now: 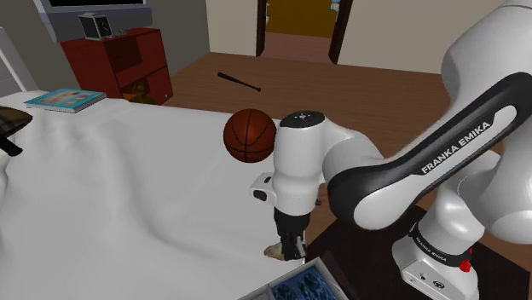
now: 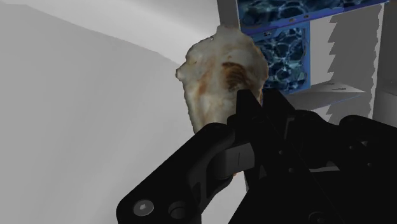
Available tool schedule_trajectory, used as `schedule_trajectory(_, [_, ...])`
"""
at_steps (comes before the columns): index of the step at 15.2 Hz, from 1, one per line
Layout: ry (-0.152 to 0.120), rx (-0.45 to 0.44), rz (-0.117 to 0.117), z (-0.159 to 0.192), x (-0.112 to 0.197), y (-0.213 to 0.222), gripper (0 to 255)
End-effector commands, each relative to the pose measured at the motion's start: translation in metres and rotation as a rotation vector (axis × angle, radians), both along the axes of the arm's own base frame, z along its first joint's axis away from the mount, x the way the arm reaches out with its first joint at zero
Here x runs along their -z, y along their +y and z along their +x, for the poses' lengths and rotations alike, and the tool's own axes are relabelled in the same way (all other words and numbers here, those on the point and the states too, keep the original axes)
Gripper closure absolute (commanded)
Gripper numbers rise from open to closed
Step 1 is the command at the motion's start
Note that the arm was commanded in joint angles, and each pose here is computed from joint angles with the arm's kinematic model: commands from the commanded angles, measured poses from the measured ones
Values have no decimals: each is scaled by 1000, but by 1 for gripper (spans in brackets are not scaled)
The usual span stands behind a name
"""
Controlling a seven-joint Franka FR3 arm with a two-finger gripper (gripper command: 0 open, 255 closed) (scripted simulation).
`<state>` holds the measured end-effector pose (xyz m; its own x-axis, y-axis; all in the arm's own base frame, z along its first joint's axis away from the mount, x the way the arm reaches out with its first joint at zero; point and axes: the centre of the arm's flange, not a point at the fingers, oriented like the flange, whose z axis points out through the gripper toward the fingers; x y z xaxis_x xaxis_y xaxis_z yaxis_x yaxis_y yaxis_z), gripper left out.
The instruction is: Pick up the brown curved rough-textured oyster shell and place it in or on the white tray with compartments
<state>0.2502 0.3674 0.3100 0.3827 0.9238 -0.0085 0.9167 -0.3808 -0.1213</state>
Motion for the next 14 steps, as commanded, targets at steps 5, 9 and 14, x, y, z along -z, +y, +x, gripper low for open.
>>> schedule_trajectory(5, [0,2,0,-52,0,62,255])
schedule_trajectory(9, [0,2,0,-80,2,99,255])
schedule_trajectory(14, [0,2,0,-80,28,99,255])
